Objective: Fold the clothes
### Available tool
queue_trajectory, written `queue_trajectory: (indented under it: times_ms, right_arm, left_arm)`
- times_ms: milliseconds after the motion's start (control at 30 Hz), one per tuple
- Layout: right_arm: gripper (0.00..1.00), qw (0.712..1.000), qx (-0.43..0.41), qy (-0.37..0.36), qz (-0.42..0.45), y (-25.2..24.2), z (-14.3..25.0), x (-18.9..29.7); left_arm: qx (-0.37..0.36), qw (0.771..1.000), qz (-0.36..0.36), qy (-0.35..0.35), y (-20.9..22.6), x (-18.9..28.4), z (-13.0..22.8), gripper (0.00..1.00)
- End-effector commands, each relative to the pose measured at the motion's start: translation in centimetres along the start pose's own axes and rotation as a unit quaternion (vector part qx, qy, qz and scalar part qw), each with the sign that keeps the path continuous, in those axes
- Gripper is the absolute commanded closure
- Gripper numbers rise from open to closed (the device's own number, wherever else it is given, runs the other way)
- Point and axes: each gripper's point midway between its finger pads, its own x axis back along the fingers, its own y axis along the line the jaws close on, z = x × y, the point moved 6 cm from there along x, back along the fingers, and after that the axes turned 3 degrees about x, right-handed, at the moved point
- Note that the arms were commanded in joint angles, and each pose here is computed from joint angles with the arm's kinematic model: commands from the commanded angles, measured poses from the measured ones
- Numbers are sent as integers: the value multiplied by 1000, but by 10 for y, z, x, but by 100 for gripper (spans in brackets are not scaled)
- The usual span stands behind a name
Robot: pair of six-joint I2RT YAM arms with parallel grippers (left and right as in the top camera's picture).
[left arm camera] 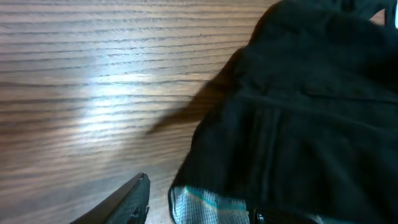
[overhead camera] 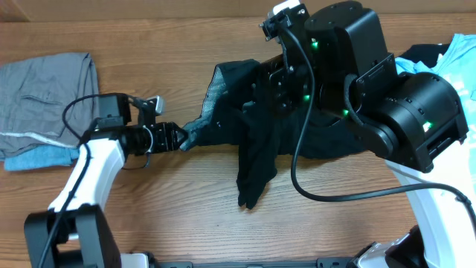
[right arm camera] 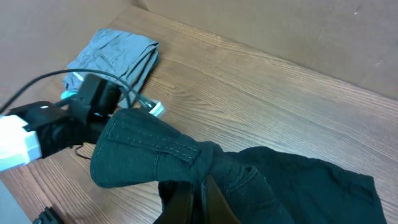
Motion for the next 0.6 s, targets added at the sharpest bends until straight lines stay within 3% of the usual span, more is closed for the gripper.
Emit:
queue_trajectory:
  times_ms: [0, 33, 100, 133, 200, 367, 567]
  right_arm:
    - [96, 999, 0, -34, -2, 2, -6, 25]
    - [96, 999, 0, -34, -2, 2, -6, 25]
    - [96, 999, 0, -34, -2, 2, -5, 25]
    - [96, 999, 0, -34, -2, 2, -5, 24]
    - [96, 999, 0, -34, -2, 2, -5, 24]
    - [96, 1000, -2, -15, 1, 1, 2, 24]
    - [96, 998, -10, 65, 10, -2, 31, 26]
  left_arm:
    - [7, 1000, 0, 21, 5, -19, 5, 49]
    - [8, 1000, 0, 23, 7, -22, 5, 50]
    - [10, 1000, 0, 26, 10, -26, 5, 68]
    - [9, 1000, 0, 25, 10, -26, 5, 86]
    - [8, 1000, 0, 24, 10, -26, 4, 96]
    - [4, 998, 53, 21, -5, -21, 0, 96]
    - [-21, 999, 26, -28, -26, 18, -13, 96]
